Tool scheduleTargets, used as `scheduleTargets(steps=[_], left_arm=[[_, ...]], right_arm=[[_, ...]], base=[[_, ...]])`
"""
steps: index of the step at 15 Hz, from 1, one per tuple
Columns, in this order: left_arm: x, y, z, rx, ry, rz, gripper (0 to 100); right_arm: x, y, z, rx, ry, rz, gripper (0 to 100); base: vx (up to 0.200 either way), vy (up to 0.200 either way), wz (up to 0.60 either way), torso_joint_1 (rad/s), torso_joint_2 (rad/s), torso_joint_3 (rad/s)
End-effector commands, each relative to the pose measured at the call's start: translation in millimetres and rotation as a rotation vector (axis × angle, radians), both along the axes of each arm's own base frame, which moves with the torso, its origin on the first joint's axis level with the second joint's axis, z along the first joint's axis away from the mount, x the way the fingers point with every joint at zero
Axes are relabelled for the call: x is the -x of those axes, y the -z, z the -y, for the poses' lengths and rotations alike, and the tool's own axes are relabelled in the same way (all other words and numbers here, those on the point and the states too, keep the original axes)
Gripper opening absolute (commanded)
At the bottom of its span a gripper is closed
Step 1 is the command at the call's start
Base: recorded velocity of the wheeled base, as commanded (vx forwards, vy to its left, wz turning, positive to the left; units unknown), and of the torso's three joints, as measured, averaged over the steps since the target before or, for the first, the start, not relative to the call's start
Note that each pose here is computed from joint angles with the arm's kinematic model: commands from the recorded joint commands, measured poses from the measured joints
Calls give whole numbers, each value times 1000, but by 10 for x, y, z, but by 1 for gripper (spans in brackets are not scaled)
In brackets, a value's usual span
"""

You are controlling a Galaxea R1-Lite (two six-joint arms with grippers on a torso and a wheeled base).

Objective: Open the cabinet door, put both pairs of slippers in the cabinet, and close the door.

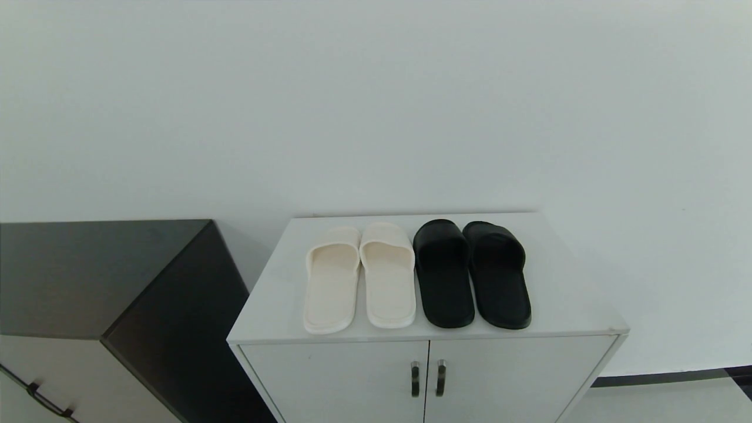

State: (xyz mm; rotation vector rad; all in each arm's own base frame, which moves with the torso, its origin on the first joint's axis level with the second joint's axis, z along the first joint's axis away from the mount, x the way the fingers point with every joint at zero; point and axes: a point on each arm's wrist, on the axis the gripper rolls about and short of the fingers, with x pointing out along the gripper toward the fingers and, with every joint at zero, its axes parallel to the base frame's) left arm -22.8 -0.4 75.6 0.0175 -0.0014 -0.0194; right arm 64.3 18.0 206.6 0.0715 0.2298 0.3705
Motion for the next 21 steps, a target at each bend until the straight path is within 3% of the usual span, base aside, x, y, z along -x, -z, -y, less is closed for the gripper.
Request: scheduleTargets(steps=[1, 2, 7, 11, 16, 21], left_arm=[[-1, 1, 0, -38, 4, -2, 0], [-1, -1, 2, -64, 11, 0, 0], [-1, 1, 4, -52, 21, -1, 0], [-1, 1, 4, -48, 19, -1, 0], [-1, 3, 4, -47, 21, -3, 0], [-1, 3, 4, -41, 19, -3, 0]], right_arm=[[-415, 21, -294, -11, -47, -98, 100], [-470, -21, -405, -11, -30, -95, 100], [-790, -133, -1120, 26, 24, -114, 100], [-1212, 38, -1622, 58, 116, -78, 100], [-1640, 251, -2049, 110, 256, -43, 100], [-1859, 454, -2266, 137, 291, -54, 100]], base=[[0, 0, 0, 0, 0, 0], [0, 0, 0, 0, 0, 0], [0, 0, 0, 0, 0, 0], [0, 0, 0, 0, 0, 0], [0, 0, 0, 0, 0, 0], [0, 0, 0, 0, 0, 0]])
